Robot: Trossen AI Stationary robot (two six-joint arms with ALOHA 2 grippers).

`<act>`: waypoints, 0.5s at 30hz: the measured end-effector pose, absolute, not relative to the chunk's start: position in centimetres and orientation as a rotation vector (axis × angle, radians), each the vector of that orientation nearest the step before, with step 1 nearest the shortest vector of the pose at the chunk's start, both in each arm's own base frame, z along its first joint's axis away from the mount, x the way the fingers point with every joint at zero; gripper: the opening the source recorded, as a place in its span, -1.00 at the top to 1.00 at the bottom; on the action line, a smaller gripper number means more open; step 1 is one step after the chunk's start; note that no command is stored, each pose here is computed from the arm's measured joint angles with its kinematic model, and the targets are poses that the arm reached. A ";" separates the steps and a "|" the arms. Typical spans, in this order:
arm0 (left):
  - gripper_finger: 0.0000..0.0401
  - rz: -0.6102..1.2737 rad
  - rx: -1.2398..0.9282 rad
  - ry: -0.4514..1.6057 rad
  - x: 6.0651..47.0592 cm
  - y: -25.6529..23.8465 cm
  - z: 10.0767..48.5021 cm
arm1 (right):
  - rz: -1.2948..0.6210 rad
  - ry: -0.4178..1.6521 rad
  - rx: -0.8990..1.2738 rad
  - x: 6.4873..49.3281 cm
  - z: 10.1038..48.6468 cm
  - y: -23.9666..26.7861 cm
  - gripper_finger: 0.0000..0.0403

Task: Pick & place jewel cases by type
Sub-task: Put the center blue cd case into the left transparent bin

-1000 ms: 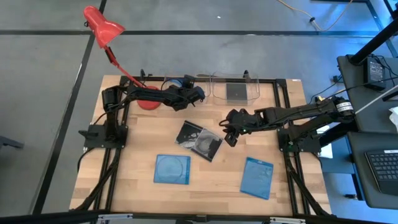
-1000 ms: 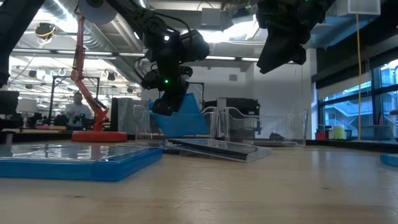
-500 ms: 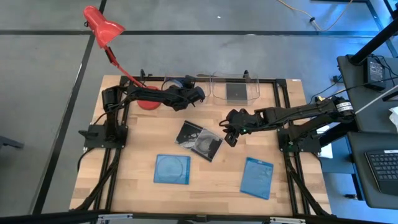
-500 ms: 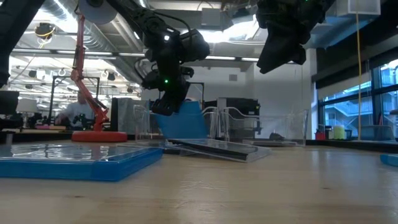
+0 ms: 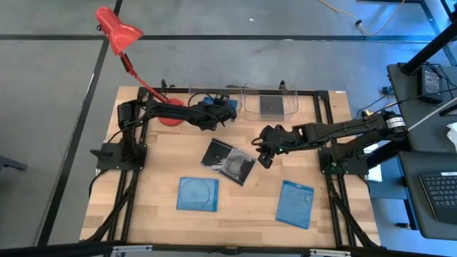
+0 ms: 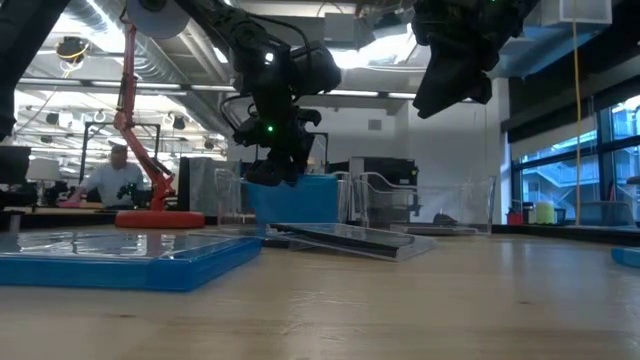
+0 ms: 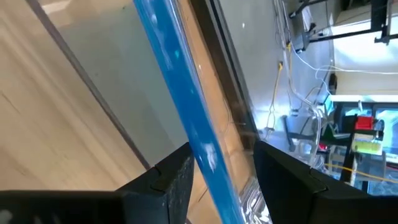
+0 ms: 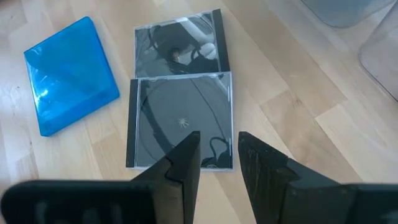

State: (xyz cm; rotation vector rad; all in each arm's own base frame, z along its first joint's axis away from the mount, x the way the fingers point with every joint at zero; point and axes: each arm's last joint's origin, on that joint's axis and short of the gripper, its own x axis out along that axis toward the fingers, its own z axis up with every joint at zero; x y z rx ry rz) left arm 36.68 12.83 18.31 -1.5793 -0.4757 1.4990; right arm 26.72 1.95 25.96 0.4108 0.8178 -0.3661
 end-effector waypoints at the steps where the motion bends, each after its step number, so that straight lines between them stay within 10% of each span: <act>1: 0.19 1.496 -1.582 -0.475 36.7 12.7 18.3 | -0.366 0.818 0.411 26.7 26.0 1.9 0.44; 15: 0.17 1.472 -1.581 -0.438 36.9 12.0 18.7 | -0.367 0.817 0.412 26.7 26.0 1.9 0.44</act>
